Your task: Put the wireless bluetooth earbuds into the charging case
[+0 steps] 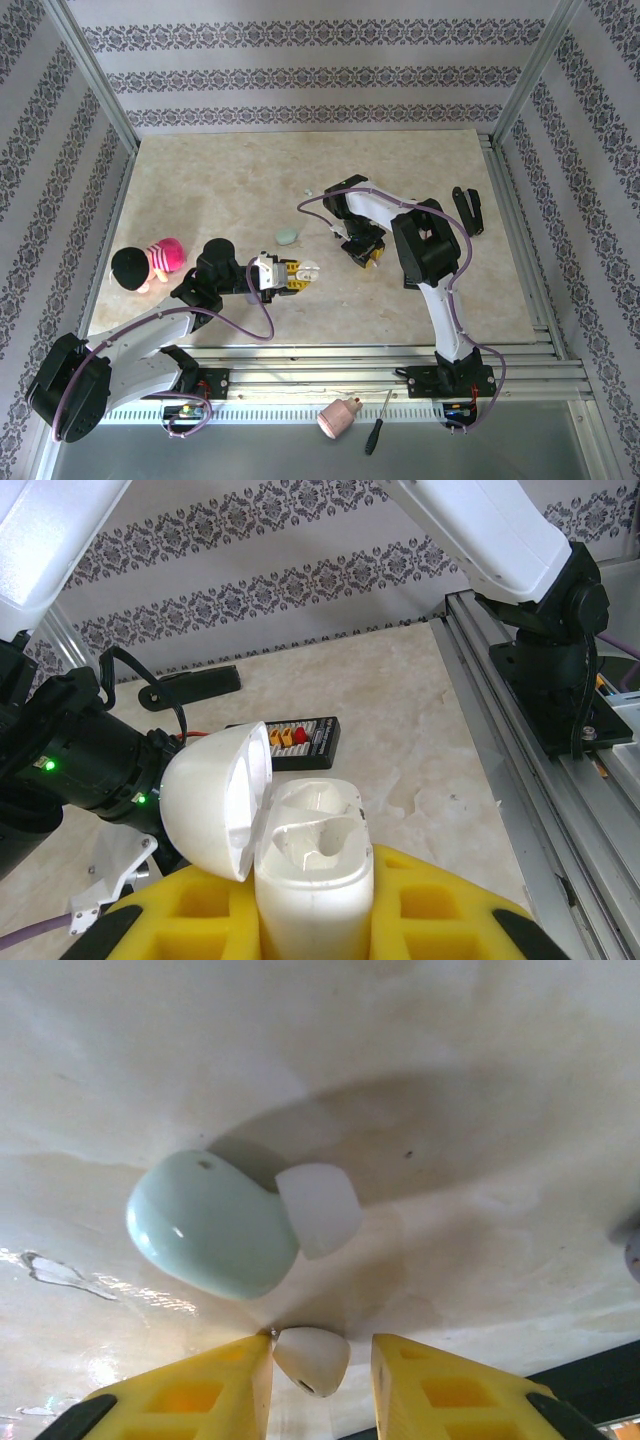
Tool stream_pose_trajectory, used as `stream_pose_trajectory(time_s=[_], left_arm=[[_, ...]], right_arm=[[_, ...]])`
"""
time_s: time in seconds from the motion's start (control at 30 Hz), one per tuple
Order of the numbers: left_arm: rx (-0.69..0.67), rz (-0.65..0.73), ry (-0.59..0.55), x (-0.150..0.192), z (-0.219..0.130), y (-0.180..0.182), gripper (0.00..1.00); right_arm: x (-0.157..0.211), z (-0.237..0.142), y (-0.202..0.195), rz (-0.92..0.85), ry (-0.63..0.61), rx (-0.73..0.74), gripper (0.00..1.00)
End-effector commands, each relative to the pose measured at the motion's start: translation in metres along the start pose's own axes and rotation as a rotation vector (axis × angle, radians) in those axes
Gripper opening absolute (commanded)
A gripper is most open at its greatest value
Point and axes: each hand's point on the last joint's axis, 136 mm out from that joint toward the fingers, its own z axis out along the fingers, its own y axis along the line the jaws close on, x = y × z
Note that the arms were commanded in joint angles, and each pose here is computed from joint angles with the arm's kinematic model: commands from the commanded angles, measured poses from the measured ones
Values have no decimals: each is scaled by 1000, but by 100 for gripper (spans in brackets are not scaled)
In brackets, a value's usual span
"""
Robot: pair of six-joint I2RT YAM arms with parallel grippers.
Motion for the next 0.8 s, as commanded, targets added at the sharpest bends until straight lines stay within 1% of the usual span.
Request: stream_pose_trajectory(time_s=[0.0,0.17,0.37,0.53,0.63,0.7,0.77], left_arm=[[53,27,-18,-9,3,-10,0],[53,28,-14,-8,3,-10,0],[57,23,-11,-6,3,-11,0],[61,20,-9,-5,4,-11,0],[62,16,-11,-5,5,-11,0],[63,15,-11,-5,5,-11,0],[63,12,-11,-4,5,-11,0]], right_arm=[[-6,-3,2,16,-30,-8,31],[-6,-8,2,17,-55,-4,25],[-3,-16,5,24,-100,-22,25],[-2,-28,9,42,-188,-43,25],[-5,-32,17,42,-246,-86,25],[-3,-32,24,30,-248,-102,25],[1,-25,29,9,-218,-99,27]])
